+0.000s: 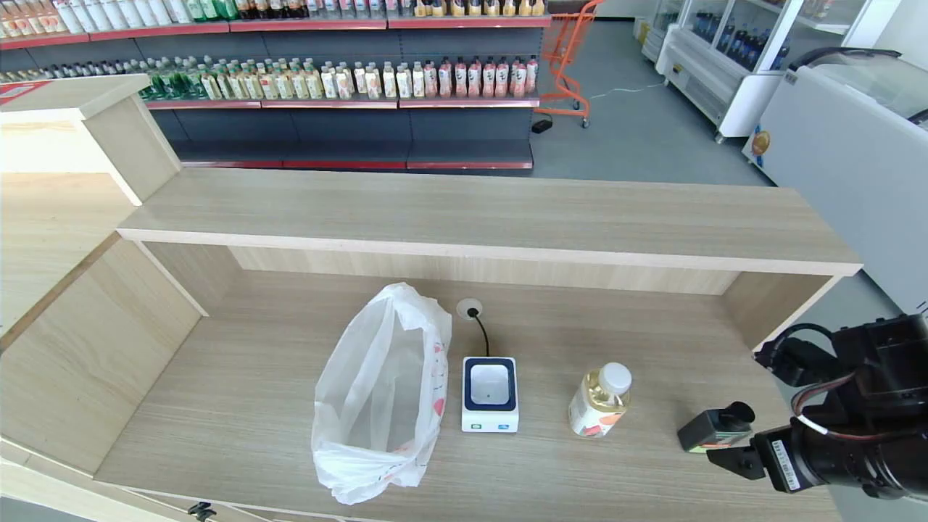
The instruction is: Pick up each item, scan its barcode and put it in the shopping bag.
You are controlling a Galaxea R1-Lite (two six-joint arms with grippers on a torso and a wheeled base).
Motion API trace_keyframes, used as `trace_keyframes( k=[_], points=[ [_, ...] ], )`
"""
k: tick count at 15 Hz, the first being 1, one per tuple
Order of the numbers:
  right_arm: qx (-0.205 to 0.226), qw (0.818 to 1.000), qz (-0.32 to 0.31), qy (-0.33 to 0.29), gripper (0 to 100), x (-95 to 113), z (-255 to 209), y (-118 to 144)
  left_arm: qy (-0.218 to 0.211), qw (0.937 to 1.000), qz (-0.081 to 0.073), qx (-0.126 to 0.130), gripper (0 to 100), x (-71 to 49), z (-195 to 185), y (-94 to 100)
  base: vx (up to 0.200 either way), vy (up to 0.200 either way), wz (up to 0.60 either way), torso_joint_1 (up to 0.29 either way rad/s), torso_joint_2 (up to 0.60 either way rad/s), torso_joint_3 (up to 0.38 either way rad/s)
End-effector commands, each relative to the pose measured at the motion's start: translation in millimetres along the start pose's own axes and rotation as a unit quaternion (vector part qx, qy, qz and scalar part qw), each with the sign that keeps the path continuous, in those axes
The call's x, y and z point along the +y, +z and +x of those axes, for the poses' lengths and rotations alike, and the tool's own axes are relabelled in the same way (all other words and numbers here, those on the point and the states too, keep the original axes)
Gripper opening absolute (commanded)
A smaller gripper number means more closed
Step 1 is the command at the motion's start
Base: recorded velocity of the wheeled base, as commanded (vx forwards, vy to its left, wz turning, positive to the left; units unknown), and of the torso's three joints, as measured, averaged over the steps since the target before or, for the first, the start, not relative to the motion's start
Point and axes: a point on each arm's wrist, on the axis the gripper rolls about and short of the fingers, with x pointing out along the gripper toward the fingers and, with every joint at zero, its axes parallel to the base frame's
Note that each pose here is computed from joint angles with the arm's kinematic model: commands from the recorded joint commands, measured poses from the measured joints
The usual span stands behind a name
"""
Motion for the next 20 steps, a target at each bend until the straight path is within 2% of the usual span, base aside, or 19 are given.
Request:
trace_keyframes(
  k=[1, 3, 6, 8, 13, 15, 20],
  points=[
    [0.046, 0.999, -0.019, 0.016, 100, 12.1, 47.3, -5.5, 0.0, 1.0, 0.0, 0.0, 100, 0.0, 0.0, 0.0, 0.0, 0.0, 0.0, 0.0, 0.0, 0.0],
    [0.033, 0.999, -0.025, 0.023, 100, 19.2, 63.6, -5.7, 0.0, 1.0, 0.0, 0.0, 100, 0.0, 0.0, 0.0, 0.0, 0.0, 0.0, 0.0, 0.0, 0.0],
    [0.003, 0.998, 0.009, 0.054, 100, 47.2, 80.9, 1.4, 0.0, 1.0, 0.0, 0.0, 100, 0.0, 0.0, 0.0, 0.0, 0.0, 0.0, 0.0, 0.0, 0.0],
    [-0.014, 0.998, 0.005, 0.063, 100, 54.7, 91.7, 3.3, 0.0, 1.0, 0.0, 0.0, 100, 0.0, 0.0, 0.0, 0.0, 0.0, 0.0, 0.0, 0.0, 0.0],
    [-0.1, 0.993, 0.0, 0.059, 100, 71.9, 125.9, 6.9, 0.0, 1.0, 0.0, 0.0, 100, 0.0, 0.0, 0.0, 0.0, 0.0, 0.0, 0.0, 0.0, 0.0],
    [-0.103, 0.993, -0.006, 0.062, 100, 77.9, 133.8, 3.4, 0.0, 1.0, 0.0, 0.0, 100, 0.0, 0.0, 0.0, 0.0, 0.0, 0.0, 0.0, 0.0, 0.0],
    [-0.148, 0.986, -0.019, 0.069, 100, 91.4, 153.8, 2.0, 0.0, 1.0, 0.0, 0.0, 100, 0.0, 0.0, 0.0, 0.0, 0.0, 0.0, 0.0, 0.0, 0.0]
  ],
)
